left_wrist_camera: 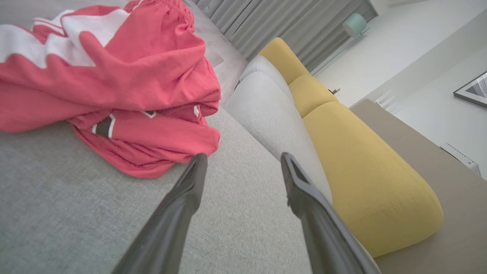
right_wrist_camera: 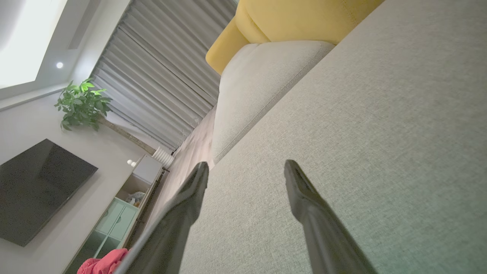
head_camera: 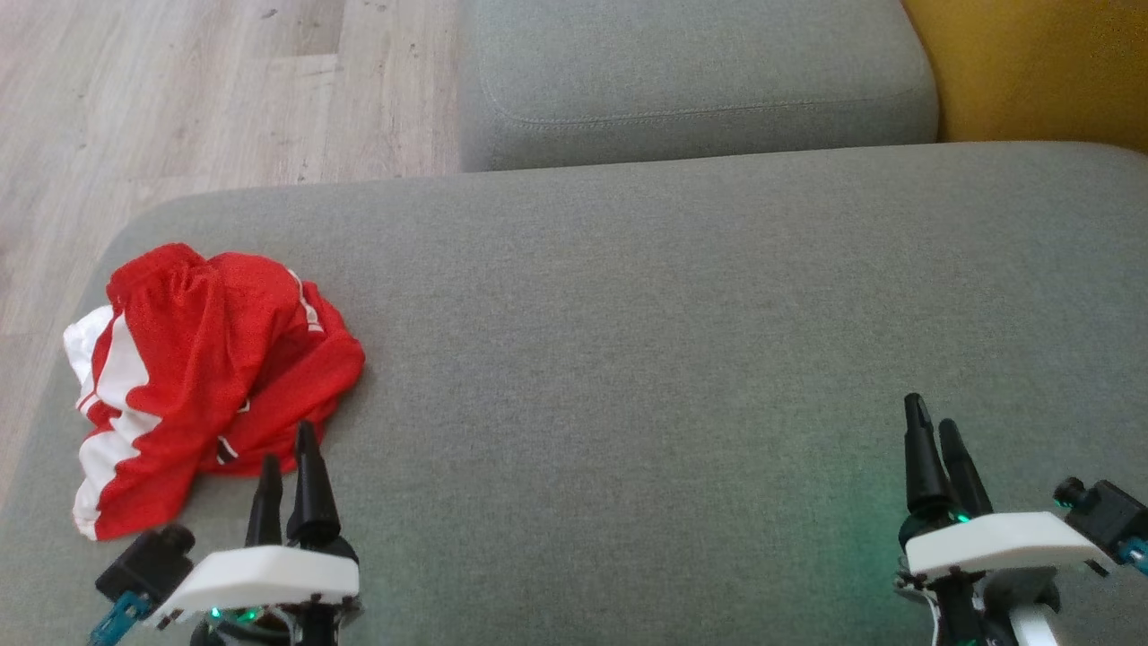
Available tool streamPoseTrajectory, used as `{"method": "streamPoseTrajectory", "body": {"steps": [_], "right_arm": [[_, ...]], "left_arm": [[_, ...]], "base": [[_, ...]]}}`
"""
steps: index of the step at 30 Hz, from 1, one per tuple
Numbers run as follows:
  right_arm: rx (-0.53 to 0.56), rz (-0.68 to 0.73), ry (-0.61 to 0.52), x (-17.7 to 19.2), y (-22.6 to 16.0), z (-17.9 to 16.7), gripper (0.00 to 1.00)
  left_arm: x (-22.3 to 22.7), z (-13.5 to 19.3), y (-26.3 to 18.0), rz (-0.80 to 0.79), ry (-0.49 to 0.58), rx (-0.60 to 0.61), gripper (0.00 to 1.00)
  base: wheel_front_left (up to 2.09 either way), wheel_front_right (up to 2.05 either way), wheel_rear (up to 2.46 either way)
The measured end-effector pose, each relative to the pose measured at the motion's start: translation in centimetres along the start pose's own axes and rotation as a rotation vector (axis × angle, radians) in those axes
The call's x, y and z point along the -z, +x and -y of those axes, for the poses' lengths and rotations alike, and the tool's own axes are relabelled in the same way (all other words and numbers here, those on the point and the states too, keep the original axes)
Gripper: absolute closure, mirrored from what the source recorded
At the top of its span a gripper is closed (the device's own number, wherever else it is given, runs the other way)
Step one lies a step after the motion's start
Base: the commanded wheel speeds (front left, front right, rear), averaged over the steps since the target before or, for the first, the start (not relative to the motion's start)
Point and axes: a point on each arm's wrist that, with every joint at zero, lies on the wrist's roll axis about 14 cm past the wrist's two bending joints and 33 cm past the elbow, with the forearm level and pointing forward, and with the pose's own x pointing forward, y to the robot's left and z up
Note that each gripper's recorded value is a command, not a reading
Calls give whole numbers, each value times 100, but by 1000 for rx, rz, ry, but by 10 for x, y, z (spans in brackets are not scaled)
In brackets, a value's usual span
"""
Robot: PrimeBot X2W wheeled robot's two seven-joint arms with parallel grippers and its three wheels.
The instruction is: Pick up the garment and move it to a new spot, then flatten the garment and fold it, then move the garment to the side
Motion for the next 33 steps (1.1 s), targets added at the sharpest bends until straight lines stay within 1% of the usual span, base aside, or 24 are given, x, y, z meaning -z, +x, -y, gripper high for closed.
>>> {"method": "streamPoseTrajectory", "body": {"steps": [33], "right_arm": [[-73, 37, -413, -1, -4, -16, 0]], "left_arm": [[2, 22, -4, 63, 387, 71, 0]], "base": [[0, 0, 0]]}}
